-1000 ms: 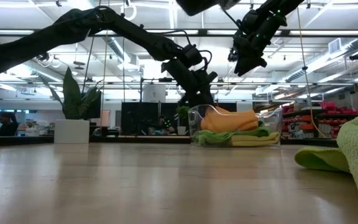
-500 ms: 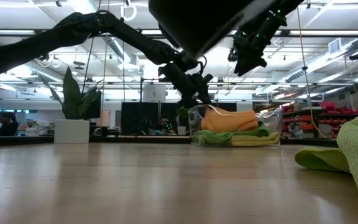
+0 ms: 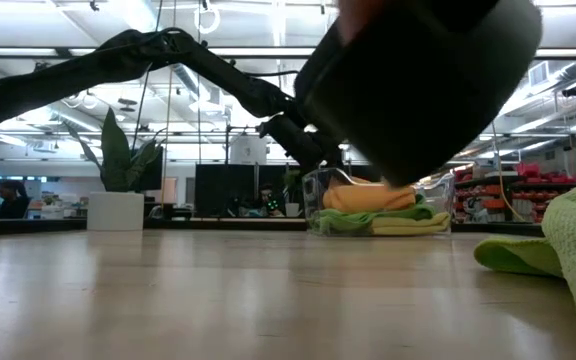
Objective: Fold microfiber towels
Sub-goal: Stack the orange towel on top of the green towel in the transparent bin
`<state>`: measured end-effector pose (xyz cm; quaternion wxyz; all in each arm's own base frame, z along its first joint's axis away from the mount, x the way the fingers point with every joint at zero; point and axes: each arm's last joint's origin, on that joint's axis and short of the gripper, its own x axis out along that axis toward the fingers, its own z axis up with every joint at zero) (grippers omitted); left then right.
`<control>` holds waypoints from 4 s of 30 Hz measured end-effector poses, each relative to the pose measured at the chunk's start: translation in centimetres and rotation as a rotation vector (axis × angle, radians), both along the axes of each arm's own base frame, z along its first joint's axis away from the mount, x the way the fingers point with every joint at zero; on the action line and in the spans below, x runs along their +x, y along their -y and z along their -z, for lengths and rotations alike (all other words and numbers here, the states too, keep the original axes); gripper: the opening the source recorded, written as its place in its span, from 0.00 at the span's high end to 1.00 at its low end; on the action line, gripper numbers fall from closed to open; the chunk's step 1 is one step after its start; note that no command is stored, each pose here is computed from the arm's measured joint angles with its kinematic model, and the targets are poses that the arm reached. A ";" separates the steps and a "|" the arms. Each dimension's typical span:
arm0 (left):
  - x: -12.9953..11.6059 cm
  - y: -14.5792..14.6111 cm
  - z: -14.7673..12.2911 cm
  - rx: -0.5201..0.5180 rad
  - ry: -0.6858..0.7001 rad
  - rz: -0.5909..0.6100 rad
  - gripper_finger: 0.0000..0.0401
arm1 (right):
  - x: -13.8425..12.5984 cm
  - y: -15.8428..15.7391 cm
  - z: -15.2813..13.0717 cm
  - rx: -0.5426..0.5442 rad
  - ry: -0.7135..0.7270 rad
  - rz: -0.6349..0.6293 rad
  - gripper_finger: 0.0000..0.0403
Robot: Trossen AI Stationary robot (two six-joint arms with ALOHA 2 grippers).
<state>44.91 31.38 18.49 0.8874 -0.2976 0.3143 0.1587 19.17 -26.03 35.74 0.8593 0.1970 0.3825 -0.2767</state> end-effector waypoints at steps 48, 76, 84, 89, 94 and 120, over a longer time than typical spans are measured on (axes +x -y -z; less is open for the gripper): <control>5.1 11.1 -11.4 0.182 0.187 -0.025 0.98 | -4.1 -1.4 -3.5 -0.151 0.017 0.066 0.66; -1.7 12.7 -21.6 0.223 0.229 -0.021 0.98 | -4.5 -2.9 -2.3 0.054 0.186 -0.175 0.78; -1.9 13.0 -21.4 0.190 0.212 0.052 0.98 | -3.8 -2.2 -2.0 -0.146 0.159 -0.331 0.79; -2.1 13.3 -20.8 0.141 0.167 0.084 0.98 | -3.5 -2.5 -2.0 -0.171 0.179 -0.417 0.75; -2.6 13.9 -20.2 0.076 0.088 0.130 0.98 | -2.3 -3.5 -1.9 -0.132 0.212 -0.488 0.68; -6.0 17.5 -22.5 0.011 -0.014 0.309 0.98 | 4.7 -10.3 -0.6 -0.073 0.095 -0.785 0.56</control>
